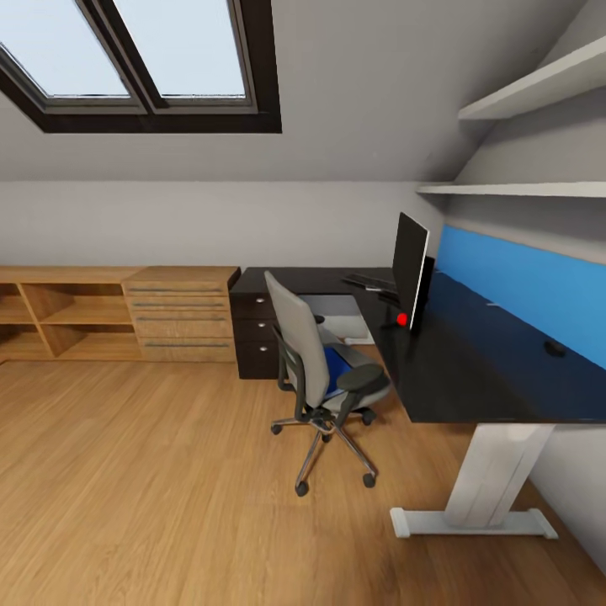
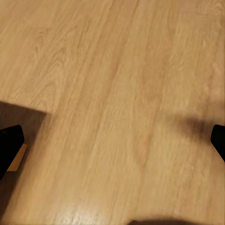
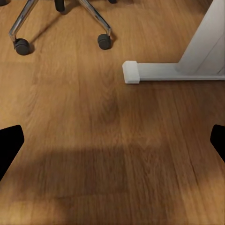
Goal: In the bedroom, organize the workspace by keeping the computer under the desk, ensuring the monitor is on the desk, placing the keyboard on the desk next to the monitor, placing the mouse on the desk next to the keyboard, moving the folder from the swivel chair onto the desk next to the mouse, stacking the notebook on top of the folder with the pen on top of the notebook, and positioning the swivel chair next to the desk.
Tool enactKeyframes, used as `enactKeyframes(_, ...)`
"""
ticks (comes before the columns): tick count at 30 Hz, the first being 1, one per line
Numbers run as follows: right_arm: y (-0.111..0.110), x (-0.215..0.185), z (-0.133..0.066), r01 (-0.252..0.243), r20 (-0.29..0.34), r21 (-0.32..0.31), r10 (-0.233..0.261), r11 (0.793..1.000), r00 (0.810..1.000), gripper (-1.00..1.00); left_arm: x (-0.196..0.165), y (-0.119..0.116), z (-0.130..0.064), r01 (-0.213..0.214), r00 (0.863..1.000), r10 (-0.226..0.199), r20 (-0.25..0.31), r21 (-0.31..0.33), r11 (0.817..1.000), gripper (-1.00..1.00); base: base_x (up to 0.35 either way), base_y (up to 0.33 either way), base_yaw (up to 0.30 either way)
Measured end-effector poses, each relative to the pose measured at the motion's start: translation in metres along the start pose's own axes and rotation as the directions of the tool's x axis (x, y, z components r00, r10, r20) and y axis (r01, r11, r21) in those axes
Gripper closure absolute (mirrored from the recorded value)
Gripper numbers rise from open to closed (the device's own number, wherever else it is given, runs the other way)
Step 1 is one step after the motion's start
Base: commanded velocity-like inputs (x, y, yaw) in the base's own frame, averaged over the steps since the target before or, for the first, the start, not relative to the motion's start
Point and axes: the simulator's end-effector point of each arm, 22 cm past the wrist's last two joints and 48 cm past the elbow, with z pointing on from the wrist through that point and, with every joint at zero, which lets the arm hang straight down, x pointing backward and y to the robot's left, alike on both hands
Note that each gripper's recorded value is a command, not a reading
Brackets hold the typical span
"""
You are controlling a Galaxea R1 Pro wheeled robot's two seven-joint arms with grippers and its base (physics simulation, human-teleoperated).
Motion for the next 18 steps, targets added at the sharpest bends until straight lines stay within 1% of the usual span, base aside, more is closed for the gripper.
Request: enactKeyframes(18,0.003,0.031,0.016,0.000,0.001,0.000,0.000,1.000,1.000,-1.00,0.028,-0.002,0.022,0.002,1.000,-0.002,0.000,-0.005,1.000,-1.00,0.000,0.000,0.000)
